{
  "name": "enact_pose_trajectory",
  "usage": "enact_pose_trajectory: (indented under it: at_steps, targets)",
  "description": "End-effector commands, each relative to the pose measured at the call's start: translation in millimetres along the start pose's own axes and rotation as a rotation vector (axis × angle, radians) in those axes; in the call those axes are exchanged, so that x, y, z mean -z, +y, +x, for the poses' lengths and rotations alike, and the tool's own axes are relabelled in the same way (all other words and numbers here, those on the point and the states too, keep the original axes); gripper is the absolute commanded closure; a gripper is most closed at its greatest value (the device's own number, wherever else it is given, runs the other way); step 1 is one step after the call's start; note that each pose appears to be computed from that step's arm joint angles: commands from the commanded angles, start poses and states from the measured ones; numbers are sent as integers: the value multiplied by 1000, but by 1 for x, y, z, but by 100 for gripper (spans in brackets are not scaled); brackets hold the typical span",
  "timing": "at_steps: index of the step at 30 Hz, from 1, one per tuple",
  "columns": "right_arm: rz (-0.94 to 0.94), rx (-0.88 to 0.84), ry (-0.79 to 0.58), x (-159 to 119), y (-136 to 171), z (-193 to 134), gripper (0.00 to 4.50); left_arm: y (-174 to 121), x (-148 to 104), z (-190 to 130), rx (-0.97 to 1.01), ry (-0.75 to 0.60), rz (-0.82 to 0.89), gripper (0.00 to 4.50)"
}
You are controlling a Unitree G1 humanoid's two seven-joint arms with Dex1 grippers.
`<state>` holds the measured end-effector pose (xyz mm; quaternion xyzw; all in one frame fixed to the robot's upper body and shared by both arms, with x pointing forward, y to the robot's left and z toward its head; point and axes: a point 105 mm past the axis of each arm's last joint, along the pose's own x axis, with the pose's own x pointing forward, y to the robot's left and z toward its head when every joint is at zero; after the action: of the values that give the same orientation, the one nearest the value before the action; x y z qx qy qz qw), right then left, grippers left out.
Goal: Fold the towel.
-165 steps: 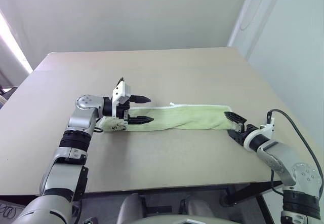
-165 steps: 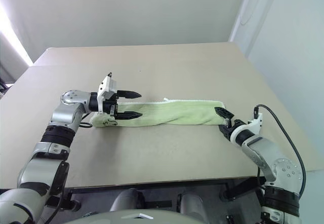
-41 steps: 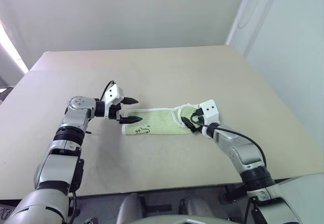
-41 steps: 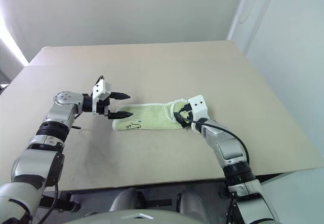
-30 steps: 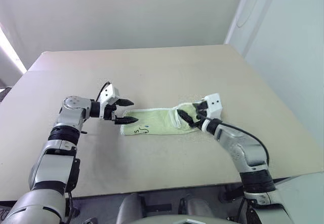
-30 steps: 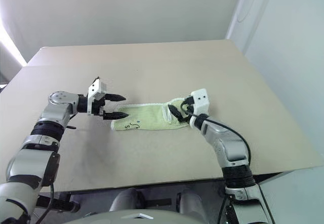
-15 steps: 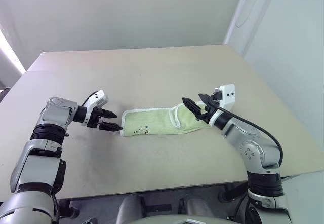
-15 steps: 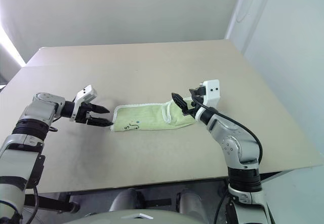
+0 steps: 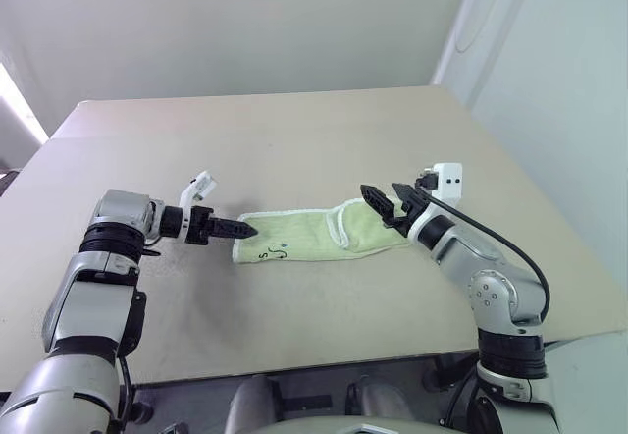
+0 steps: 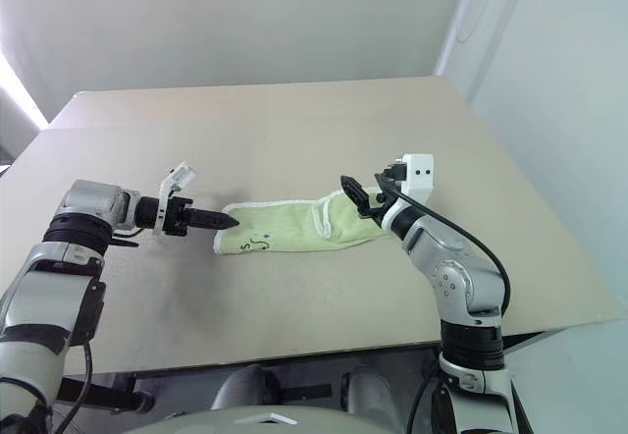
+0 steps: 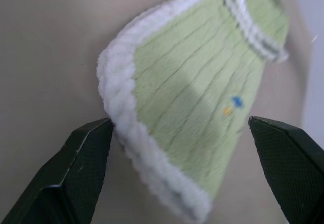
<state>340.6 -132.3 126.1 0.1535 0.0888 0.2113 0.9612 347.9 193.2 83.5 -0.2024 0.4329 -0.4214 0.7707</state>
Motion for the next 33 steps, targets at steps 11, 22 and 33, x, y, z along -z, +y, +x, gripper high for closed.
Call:
enact_pose_trajectory:
  at_steps: [11, 22, 33]
  targets:
    - [18, 89, -25, -6, -14, 1, 17, 0, 7, 18, -10, 38, -124, 0]
    - [28, 150, -20, -2, -26, 1, 14, -11, 3, 27, 49, 22, -89, 373]
    - [45, 69, -49, -16, -19, -7, 14, -9, -12, 3, -46, 26, 45, 449]
